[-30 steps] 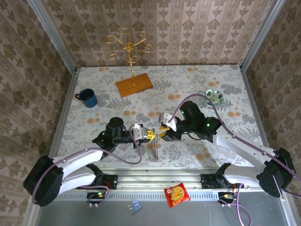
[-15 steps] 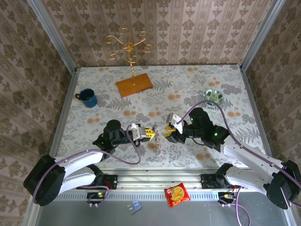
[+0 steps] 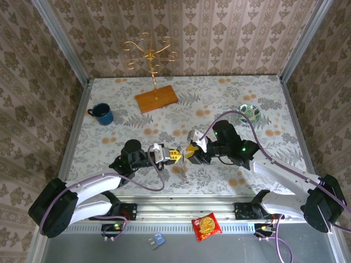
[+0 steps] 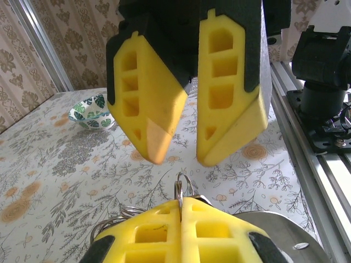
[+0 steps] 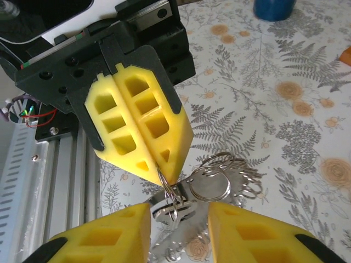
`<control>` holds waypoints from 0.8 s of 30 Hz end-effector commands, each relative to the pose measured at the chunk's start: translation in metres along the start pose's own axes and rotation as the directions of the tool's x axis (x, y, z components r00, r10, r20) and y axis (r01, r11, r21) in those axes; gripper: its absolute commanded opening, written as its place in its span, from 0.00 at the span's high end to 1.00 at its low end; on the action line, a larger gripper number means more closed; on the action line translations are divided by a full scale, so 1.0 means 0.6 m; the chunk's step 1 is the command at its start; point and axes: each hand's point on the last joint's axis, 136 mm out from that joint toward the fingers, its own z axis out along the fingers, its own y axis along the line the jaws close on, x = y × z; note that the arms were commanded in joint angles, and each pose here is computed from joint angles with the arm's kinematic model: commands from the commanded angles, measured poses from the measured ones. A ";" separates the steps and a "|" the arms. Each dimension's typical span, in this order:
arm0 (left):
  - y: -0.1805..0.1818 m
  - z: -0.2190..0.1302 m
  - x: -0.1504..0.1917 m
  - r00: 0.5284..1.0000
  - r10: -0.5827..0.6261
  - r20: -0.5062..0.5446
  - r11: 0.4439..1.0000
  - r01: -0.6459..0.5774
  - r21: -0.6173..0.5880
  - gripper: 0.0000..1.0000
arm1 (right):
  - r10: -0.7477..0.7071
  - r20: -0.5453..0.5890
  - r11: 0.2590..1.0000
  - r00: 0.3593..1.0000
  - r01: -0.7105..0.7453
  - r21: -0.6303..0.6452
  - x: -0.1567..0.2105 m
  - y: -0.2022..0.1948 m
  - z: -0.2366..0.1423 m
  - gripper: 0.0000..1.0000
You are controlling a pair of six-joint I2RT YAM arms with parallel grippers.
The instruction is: Put the keys on the keyring
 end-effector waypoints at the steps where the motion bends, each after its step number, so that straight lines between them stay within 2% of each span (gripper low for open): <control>1: 0.003 -0.002 -0.020 0.999 0.018 0.047 1.000 -0.018 0.003 1.00 | -0.004 0.023 0.999 1.000 0.005 -0.037 -0.019 0.008 0.002 0.69; 8: 0.002 -0.002 -0.020 0.999 0.023 0.049 1.000 -0.023 0.008 1.00 | 0.005 -0.014 1.000 1.000 -0.006 -0.029 -0.003 0.005 0.006 0.80; 14: 0.001 -0.002 -0.023 0.998 0.027 0.054 1.000 -0.027 0.010 1.00 | 0.013 -0.032 0.999 0.999 -0.014 -0.035 0.001 0.002 0.012 0.81; 16: 0.001 -0.002 -0.023 0.998 0.026 0.054 1.000 -0.027 0.010 1.00 | 0.016 -0.035 0.999 0.999 -0.018 -0.049 0.000 0.005 0.014 0.84; 20: 0.000 -0.003 -0.021 0.998 0.023 0.052 1.000 -0.024 0.010 1.00 | 0.016 -0.031 0.999 0.999 -0.018 -0.052 -0.002 0.006 0.012 1.00; 24: 0.000 -0.003 -0.022 0.998 0.029 0.055 1.000 -0.030 0.009 1.00 | 0.022 -0.040 0.999 0.999 -0.023 -0.029 0.002 0.000 0.007 1.00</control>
